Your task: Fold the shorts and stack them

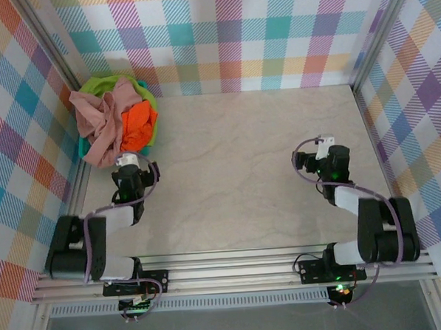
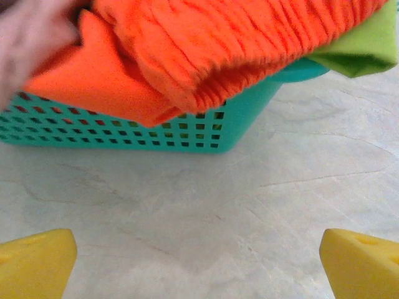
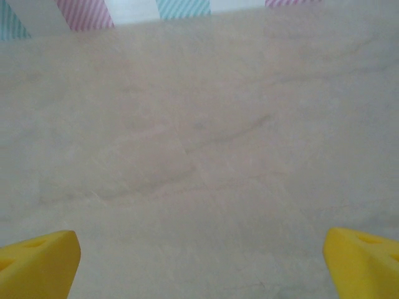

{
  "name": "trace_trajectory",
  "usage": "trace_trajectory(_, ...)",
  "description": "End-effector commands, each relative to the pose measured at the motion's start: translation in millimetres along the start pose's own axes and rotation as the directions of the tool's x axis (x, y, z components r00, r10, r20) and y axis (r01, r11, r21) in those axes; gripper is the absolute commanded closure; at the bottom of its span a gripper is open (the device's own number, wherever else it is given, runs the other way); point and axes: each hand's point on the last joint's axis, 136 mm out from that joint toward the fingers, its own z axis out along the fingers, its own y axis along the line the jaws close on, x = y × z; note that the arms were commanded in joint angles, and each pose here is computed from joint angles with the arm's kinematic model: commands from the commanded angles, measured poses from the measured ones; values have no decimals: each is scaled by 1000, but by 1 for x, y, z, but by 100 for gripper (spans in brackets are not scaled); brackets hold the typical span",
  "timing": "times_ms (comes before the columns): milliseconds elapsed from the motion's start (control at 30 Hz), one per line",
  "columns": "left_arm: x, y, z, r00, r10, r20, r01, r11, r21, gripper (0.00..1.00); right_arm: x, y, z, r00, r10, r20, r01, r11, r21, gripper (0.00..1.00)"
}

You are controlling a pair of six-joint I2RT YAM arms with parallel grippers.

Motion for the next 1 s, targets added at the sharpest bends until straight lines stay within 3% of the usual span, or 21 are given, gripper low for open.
trace_trajectory(0, -1, 16, -33, 996, -83, -42, 80, 994, -72, 0, -6, 20, -27, 997, 64, -47, -67, 996, -65, 0)
trace_trajectory(100, -9, 31, -69, 978, -207, -27, 203, 973, -106, 0, -12, 35, -51, 994, 105, -42, -110, 987, -114, 1)
trace_trajectory(233, -47, 34, -119, 938, -340, 67, 342, 940, -20, 3, -14, 47, -79, 986, 154, -70, -162, 976, -145, 0)
trace_trajectory(300, -75, 39, -139, 923, -364, 120, 368, 930, -9, 8, -15, 52, -89, 979, 188, -78, -199, 967, -162, 1)
trace_trajectory(400, -117, 40, -153, 947, -300, 118, 306, 951, -39, 9, -18, 66, -102, 971, 215, -104, -233, 945, -228, 1)
trace_trajectory(533, -156, 11, -127, 988, -146, -45, 145, 989, -33, 9, -24, 79, -114, 963, 230, -141, -262, 923, -281, 1)
trace_trajectory(633, -167, -6, -93, 984, -62, -168, 58, 998, -27, 11, -29, 86, -119, 960, 233, -152, -270, 912, -308, 0)
trace_trajectory(767, -192, 2, -49, 978, -83, -194, 70, 995, -76, 12, -30, 93, -125, 955, 236, -181, -285, 898, -336, 1)
trace_trajectory(967, -203, 30, 20, 947, -159, -280, 120, 981, -151, 15, -25, 99, -131, 950, 234, -208, -297, 883, -363, 1)
